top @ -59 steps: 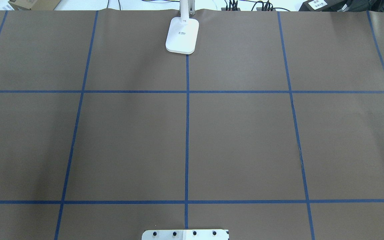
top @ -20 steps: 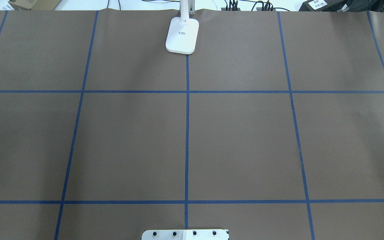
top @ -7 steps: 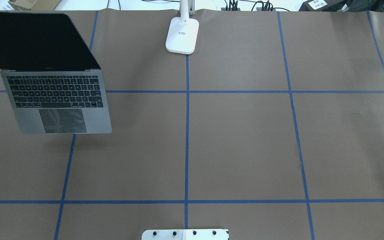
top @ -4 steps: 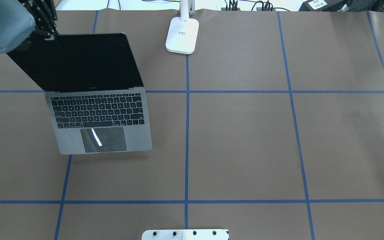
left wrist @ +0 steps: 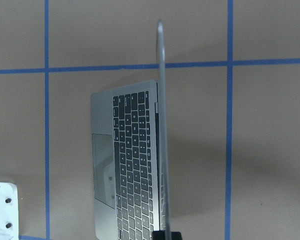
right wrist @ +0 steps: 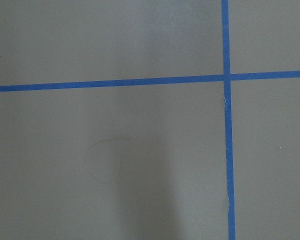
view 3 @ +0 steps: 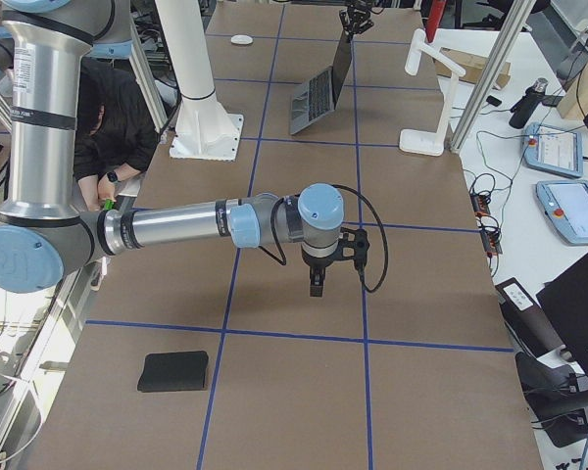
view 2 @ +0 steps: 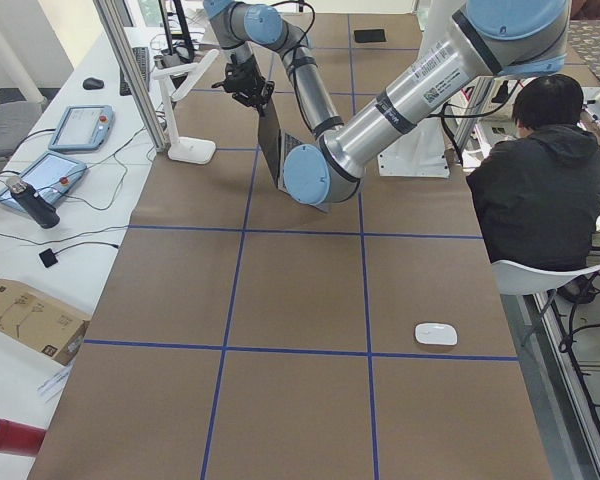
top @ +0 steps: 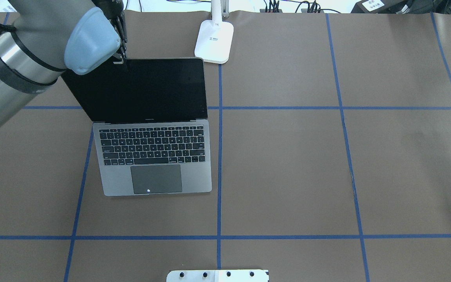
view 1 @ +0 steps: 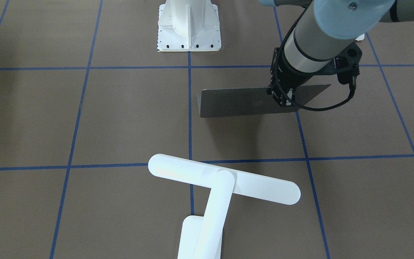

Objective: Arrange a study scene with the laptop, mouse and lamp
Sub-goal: 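Slide the laptop farther from the robot, beside the lamp, with the left gripper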

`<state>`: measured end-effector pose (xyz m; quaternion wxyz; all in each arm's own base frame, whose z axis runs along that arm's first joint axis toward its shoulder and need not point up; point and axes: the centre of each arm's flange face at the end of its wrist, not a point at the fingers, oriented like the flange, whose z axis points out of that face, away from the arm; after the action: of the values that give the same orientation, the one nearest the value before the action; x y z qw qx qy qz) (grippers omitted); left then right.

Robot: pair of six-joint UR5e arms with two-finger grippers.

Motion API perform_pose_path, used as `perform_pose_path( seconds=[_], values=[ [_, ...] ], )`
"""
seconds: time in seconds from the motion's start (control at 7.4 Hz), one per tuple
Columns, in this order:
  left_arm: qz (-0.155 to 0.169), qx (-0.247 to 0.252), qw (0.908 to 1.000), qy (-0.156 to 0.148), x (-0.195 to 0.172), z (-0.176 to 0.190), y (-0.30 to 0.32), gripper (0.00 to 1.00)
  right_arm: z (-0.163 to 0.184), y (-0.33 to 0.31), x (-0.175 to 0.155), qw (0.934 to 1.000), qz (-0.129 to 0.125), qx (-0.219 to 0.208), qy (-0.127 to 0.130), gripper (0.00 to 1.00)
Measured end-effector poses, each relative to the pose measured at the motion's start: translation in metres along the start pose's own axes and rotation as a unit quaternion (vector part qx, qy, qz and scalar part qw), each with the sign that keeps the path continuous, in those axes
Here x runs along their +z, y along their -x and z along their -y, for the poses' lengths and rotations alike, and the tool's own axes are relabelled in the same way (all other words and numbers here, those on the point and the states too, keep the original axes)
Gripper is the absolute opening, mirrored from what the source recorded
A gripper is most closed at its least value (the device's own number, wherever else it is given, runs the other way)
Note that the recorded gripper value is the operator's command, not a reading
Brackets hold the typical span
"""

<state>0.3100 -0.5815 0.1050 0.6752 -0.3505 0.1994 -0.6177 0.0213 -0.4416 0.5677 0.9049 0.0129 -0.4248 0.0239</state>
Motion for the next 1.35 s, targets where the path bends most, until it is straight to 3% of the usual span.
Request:
perform_pose_path(
  seconds=[0.54,1.35],
  values=[
    [-0.010,-0.004,0.9999,-0.012,0.030,-0.017,-0.053,0.00,-0.001,-0.002,0.002,1.0000,0.001,0.003,0.003,1.00],
    [-0.050,-0.003,0.9988,0.004,0.074,-0.006,-0.116,0.00,-0.004,-0.003,0.003,0.9999,0.009,0.005,0.007,1.00]
  ],
)
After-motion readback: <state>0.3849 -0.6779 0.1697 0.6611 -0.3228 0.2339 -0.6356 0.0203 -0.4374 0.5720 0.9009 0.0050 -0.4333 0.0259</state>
